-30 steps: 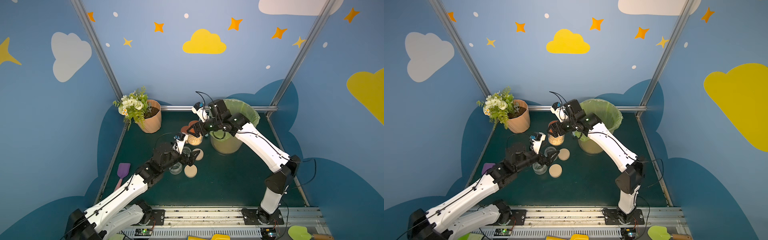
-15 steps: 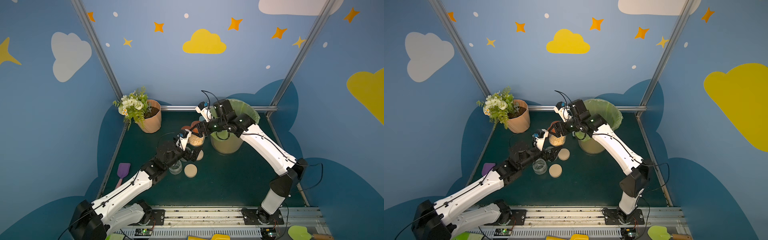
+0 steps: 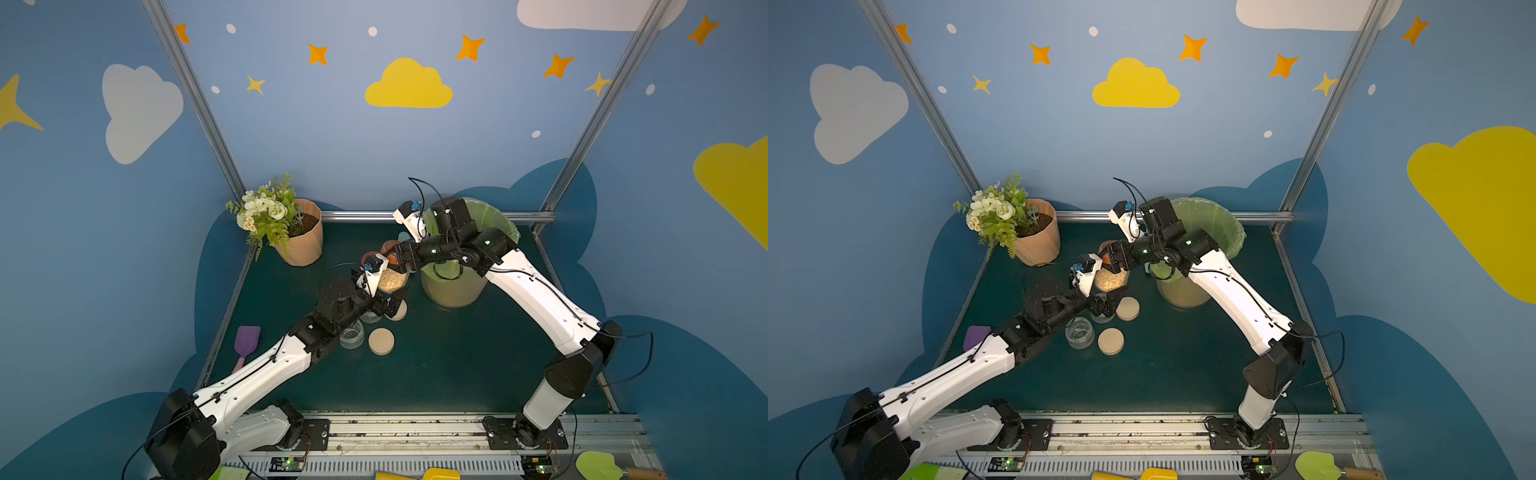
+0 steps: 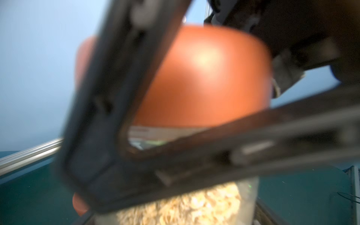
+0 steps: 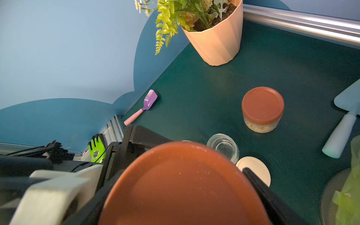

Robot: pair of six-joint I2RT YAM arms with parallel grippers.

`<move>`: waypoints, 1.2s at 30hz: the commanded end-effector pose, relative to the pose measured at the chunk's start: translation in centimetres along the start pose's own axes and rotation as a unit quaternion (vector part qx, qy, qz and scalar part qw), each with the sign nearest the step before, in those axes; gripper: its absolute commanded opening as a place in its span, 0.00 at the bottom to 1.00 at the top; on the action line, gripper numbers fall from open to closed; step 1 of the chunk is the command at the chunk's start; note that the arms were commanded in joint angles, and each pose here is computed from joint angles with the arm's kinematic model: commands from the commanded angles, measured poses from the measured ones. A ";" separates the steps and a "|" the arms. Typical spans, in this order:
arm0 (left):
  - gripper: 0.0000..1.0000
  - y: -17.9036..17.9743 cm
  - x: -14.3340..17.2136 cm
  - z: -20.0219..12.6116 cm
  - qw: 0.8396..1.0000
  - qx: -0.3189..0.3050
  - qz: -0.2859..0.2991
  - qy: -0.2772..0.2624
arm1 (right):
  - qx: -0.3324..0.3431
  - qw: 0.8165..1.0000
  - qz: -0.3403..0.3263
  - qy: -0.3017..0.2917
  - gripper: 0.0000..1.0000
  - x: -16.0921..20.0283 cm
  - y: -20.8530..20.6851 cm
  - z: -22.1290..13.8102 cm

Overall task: Empty expired oatmeal from jars
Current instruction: Pick up the jar from the center of the board.

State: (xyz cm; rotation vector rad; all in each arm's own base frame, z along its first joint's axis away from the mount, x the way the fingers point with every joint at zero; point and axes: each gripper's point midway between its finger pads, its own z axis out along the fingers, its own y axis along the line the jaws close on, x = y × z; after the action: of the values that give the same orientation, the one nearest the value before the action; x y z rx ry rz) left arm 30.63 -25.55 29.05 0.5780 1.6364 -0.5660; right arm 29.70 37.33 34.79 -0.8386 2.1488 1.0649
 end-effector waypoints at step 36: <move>0.05 0.8 -4.6 0.4 0.996 -0.018 0.039 -0.080 | -0.029 0.998 0.003 -0.064 0.96 -1.4 2.6 -3.5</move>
State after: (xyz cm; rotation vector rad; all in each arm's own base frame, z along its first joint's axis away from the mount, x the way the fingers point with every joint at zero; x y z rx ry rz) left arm 31.47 -25.84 29.53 0.6015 1.5798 -0.5246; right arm 29.35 36.59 35.91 -0.7617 2.1018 1.1137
